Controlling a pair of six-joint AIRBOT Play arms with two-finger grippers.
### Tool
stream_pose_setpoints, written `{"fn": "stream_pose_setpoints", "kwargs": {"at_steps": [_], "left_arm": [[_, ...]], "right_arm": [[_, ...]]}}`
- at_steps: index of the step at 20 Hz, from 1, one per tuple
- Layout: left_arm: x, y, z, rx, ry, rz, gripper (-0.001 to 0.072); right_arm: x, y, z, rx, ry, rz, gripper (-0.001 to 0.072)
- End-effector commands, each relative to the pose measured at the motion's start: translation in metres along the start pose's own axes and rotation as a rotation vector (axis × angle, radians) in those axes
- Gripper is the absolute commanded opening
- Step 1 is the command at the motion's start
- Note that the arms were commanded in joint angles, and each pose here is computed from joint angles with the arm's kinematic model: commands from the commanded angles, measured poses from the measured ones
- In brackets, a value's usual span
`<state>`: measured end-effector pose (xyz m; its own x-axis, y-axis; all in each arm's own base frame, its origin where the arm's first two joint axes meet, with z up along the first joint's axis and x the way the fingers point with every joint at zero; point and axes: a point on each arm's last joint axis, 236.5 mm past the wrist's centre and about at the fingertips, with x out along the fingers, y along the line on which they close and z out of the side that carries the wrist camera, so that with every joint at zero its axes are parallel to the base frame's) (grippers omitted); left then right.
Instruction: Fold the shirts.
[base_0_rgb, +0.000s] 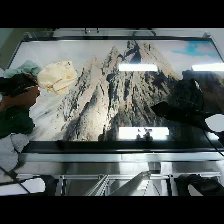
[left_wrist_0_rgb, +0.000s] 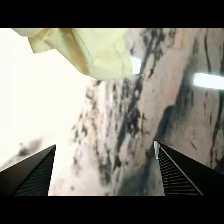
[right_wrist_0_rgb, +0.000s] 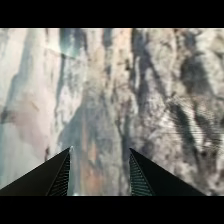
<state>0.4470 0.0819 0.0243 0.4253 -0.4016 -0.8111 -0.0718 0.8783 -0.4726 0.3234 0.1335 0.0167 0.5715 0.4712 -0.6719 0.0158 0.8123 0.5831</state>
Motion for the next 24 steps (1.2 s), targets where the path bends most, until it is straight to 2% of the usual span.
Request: {"fn": "stream_pose_setpoints", "kwargs": {"at_steps": [1,9,12,13,14,16,17,19,24], "left_arm": [[0.057,0.041,0.024,-0.025,0.047,0.002,0.0720],[0.157,0.048,0.068,0.062,0.033,0.007,0.0717],[0.174,0.055,0.074,0.043,0.029,0.006,0.0714],[0.174,0.056,0.076,0.043,0.020,0.008,0.0625],[0.171,0.053,0.077,0.044,0.017,0.004,0.0492],[0.158,0.041,0.081,0.060,0.012,-0.008,0.0202],[0.149,0.033,0.086,0.075,0.002,-0.012,0.0034],[0.126,0.002,0.096,0.126,-0.032,-0.072,0.0020],[0.038,-0.147,0.091,0.222,-0.056,-0.541,0.0020]], "right_arm": [[0.014,-0.027,-0.002,0.016,0.043,-0.051,0.0411],[0.027,-0.039,-0.004,0.037,0.060,-0.079,0.0410],[0.027,-0.040,-0.004,0.037,0.061,-0.079,0.0410],[0.027,-0.040,-0.004,0.037,0.061,-0.079,0.0410],[0.028,-0.040,-0.004,0.038,0.062,-0.080,0.0410],[0.030,-0.042,-0.006,0.042,0.071,-0.084,0.0409],[0.031,-0.043,-0.007,0.044,0.076,-0.086,0.0409],[0.035,-0.046,-0.010,0.041,0.090,-0.092,0.0408],[0.036,-0.047,-0.013,0.013,0.103,-0.091,0.0381]]}}
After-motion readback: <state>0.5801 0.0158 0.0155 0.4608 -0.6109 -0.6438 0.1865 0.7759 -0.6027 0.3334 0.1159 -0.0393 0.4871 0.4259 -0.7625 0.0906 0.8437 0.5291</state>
